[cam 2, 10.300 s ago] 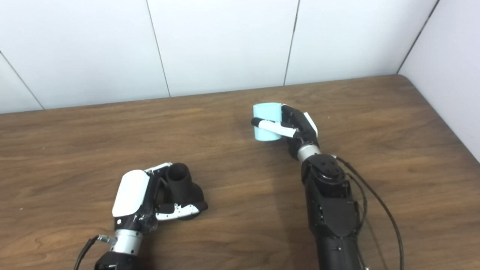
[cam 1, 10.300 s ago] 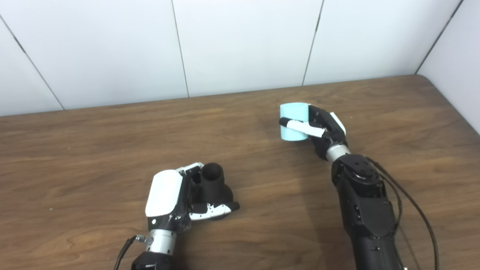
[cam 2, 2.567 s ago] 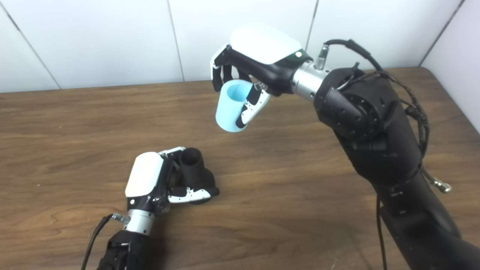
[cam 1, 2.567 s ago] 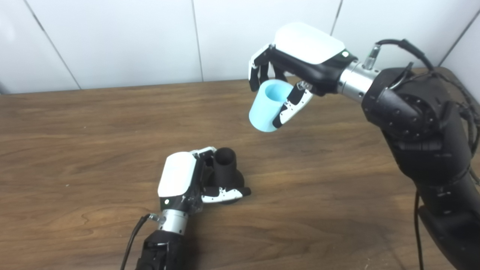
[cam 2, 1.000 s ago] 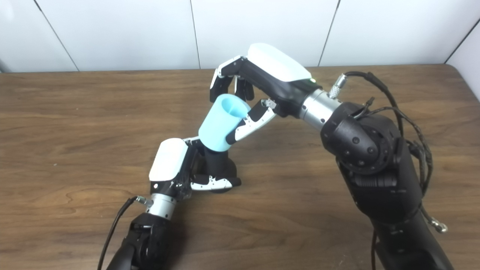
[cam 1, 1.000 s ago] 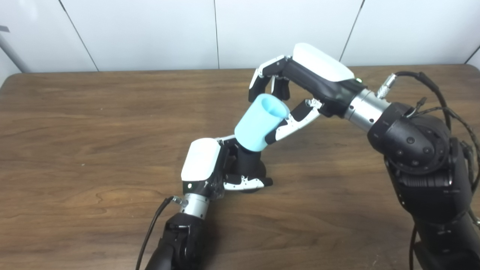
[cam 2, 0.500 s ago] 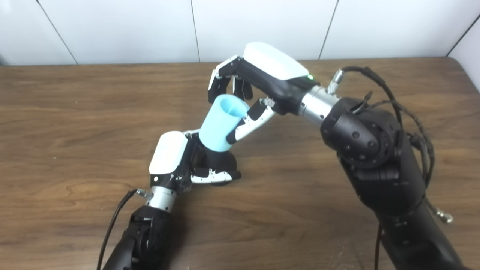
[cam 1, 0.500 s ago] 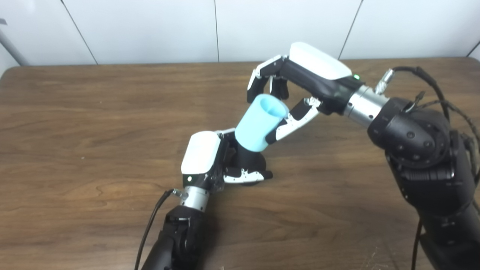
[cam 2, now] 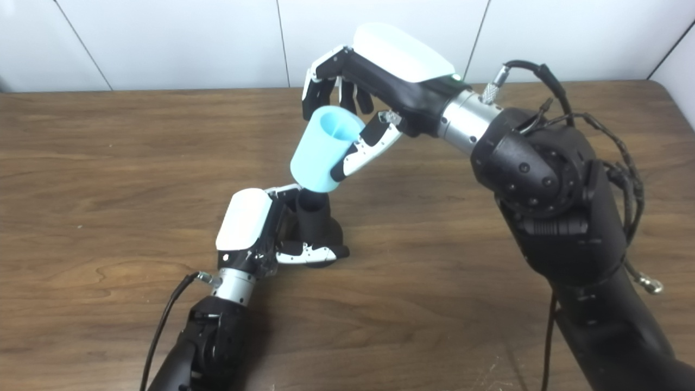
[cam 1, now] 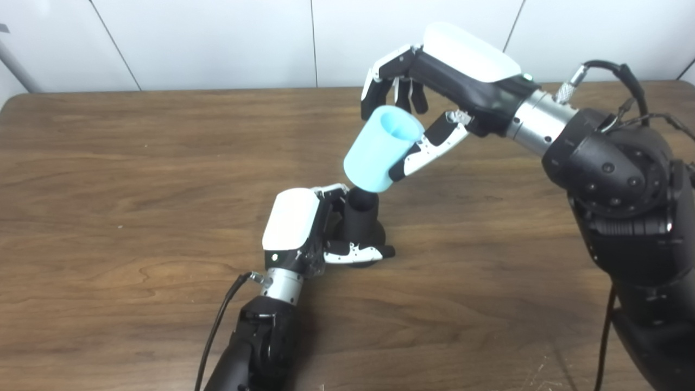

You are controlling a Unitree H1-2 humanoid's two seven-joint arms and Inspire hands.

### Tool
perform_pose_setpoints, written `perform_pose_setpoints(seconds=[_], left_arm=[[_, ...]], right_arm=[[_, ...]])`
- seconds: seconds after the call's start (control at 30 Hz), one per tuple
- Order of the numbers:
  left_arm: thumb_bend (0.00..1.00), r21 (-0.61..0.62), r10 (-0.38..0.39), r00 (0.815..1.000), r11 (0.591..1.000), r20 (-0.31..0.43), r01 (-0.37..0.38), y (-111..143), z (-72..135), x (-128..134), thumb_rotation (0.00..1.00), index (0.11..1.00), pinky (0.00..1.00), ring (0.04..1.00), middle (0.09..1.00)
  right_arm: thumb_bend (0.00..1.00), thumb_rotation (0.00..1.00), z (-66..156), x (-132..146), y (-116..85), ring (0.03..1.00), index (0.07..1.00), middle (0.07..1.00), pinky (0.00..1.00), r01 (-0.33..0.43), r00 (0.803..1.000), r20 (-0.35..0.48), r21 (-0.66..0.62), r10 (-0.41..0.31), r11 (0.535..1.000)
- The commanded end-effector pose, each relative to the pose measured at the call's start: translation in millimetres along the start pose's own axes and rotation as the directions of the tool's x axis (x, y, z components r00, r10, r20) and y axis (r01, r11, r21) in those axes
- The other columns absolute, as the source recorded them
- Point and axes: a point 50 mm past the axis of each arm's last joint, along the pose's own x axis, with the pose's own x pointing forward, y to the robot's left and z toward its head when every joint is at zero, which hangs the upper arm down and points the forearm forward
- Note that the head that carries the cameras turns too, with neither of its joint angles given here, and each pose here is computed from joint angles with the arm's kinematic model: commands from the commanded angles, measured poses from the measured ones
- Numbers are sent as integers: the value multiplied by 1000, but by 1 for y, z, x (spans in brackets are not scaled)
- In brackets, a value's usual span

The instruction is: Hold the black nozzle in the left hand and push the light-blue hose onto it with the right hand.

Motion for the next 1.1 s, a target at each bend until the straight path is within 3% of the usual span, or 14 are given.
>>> perform_pose_setpoints(seconds=[0.0,0.6,1.07], left_arm=[[522,22,-55,997,998,-45,56,-5,-9,-6,0,500,543,536,420],[522,22,-48,998,999,-42,49,-2,-9,-5,0,500,535,526,417],[523,12,-43,998,999,-42,44,-2,-7,-4,0,498,542,515,422]], right_arm=[[513,0,5,0,-16,366,491,524,291,52,998,28,-50,-51,997],[513,0,-3,-2,6,365,512,508,333,-47,999,-11,-36,46,998],[513,0,-10,-5,29,367,504,514,288,-24,1000,18,-13,24,1000]])
